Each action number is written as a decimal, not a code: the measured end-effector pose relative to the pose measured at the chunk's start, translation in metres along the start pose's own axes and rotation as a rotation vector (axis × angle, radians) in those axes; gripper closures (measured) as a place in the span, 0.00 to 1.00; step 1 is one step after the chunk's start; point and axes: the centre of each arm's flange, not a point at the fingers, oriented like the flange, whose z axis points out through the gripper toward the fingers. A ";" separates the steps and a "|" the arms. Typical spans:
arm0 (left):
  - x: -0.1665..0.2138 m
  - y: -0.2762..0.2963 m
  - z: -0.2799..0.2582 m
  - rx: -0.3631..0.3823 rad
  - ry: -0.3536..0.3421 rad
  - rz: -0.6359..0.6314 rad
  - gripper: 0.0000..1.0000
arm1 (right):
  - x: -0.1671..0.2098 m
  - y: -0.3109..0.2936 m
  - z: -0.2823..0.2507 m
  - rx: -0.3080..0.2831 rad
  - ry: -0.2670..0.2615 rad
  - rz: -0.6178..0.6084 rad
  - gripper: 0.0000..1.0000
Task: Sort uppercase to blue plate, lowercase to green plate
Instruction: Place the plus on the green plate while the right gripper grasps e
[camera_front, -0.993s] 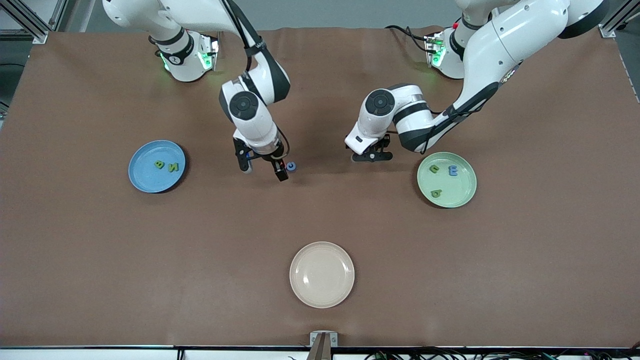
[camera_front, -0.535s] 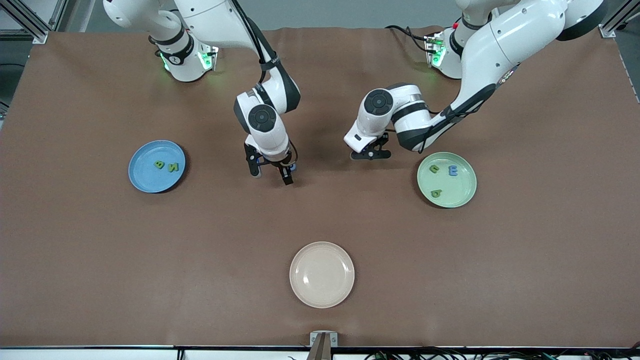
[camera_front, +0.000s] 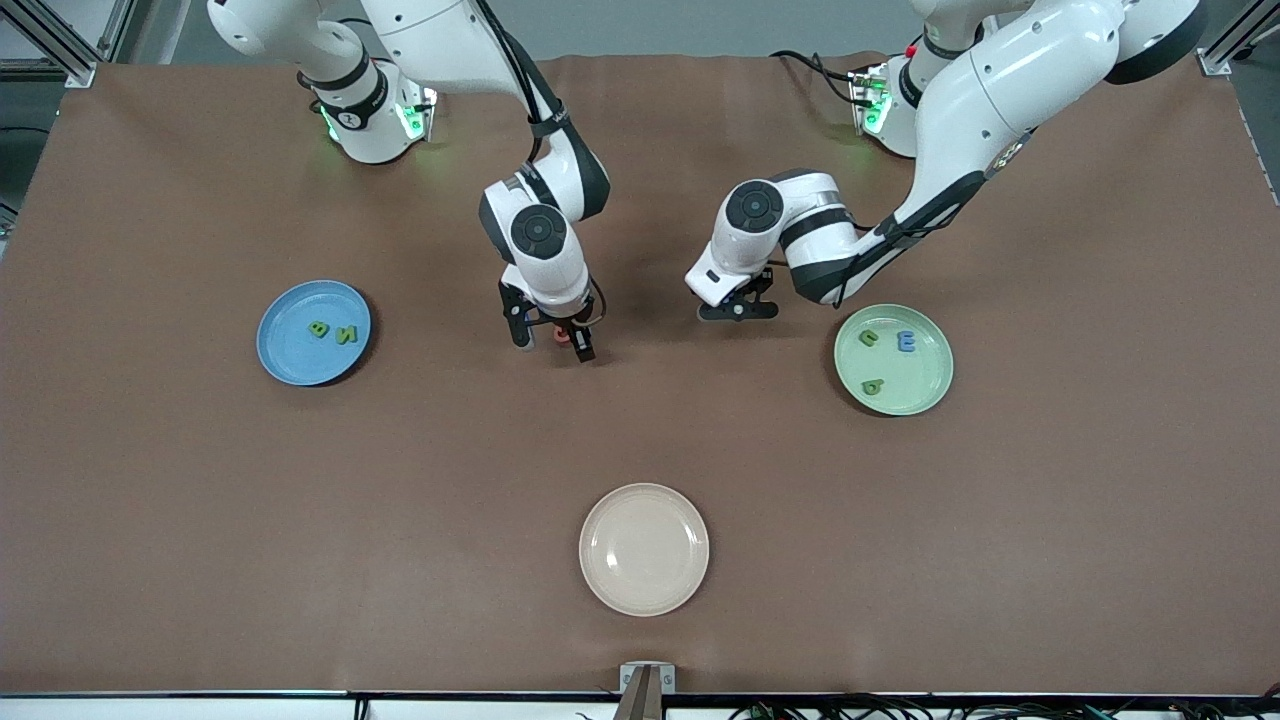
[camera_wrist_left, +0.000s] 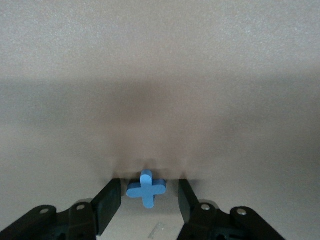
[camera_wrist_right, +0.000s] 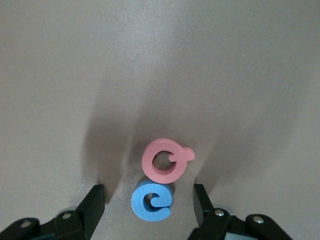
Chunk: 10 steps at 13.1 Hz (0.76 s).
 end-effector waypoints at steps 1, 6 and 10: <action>0.000 0.000 0.000 0.000 0.000 0.000 0.47 | -0.002 0.001 0.001 -0.001 0.000 -0.003 0.23; 0.000 0.001 -0.002 -0.003 0.004 0.001 0.62 | -0.009 0.001 -0.002 0.005 -0.004 -0.012 0.44; 0.008 -0.002 -0.008 -0.006 0.018 -0.009 0.63 | -0.009 0.001 -0.002 0.006 -0.003 -0.014 0.45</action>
